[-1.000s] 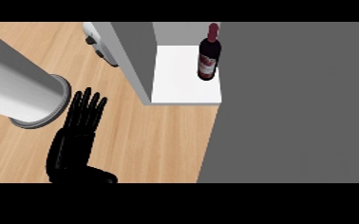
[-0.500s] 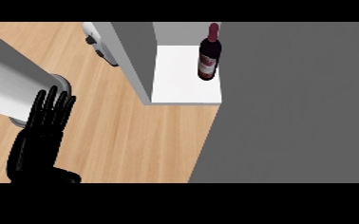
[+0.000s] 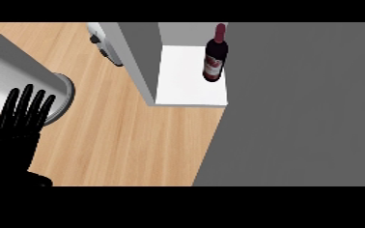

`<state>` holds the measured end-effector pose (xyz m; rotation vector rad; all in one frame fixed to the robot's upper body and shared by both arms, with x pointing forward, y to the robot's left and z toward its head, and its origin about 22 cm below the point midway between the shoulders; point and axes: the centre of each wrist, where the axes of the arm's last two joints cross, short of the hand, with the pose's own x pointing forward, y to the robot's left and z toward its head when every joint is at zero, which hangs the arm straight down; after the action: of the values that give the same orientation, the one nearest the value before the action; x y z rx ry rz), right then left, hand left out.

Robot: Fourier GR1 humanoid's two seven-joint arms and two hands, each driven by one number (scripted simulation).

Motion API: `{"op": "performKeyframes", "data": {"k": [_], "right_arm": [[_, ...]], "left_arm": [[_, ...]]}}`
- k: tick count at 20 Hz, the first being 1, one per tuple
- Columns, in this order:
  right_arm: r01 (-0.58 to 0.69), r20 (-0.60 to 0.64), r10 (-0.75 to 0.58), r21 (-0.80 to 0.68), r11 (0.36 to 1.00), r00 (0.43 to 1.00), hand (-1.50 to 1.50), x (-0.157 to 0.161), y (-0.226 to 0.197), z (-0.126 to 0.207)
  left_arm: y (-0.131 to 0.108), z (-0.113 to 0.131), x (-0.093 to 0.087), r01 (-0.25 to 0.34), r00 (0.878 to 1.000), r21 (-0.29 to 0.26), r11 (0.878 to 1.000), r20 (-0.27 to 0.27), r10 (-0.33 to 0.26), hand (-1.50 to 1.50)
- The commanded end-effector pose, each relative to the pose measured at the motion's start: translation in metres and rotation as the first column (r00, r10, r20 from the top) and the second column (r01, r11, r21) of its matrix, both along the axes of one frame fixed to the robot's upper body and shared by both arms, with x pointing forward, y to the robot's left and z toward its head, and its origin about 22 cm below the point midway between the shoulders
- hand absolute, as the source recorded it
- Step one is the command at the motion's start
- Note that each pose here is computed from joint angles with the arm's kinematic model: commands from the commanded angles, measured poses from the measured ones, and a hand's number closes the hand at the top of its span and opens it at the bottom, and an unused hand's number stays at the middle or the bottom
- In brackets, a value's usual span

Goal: Pick up the wine, place it into the cabinet and close the cabinet

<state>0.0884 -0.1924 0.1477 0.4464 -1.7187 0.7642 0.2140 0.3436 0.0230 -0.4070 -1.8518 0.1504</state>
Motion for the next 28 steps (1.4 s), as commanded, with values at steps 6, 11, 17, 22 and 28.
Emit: {"op": "performKeyframes", "data": {"k": [6,11,17,22,28], "right_arm": [[-0.130,0.030,0.126,0.192,0.973,0.992,1.50,-0.003,0.031,0.029],[-0.118,0.030,0.114,0.185,0.976,0.993,1.50,0.019,0.047,0.027],[-0.119,0.063,0.110,0.147,0.982,0.992,1.50,0.056,0.093,0.039],[-0.086,0.041,0.080,0.148,0.985,0.996,1.50,0.090,0.150,0.069],[-0.001,0.007,0.000,0.159,0.987,1.000,1.50,0.150,0.183,0.094]], "left_arm": [[0.012,0.011,0.010,0.006,1.000,0.026,1.000,0.016,-0.007,-1.50],[0.023,0.013,0.009,0.028,0.999,0.012,1.000,0.015,-0.028,-1.50],[0.021,0.005,0.014,0.032,0.999,0.000,1.000,-0.013,-0.032,-1.50],[0.027,0.000,0.009,-0.005,1.000,0.006,1.000,-0.016,0.005,-1.50],[0.048,0.001,-0.002,-0.008,1.000,-0.005,1.000,-0.003,0.008,-1.50]]}}
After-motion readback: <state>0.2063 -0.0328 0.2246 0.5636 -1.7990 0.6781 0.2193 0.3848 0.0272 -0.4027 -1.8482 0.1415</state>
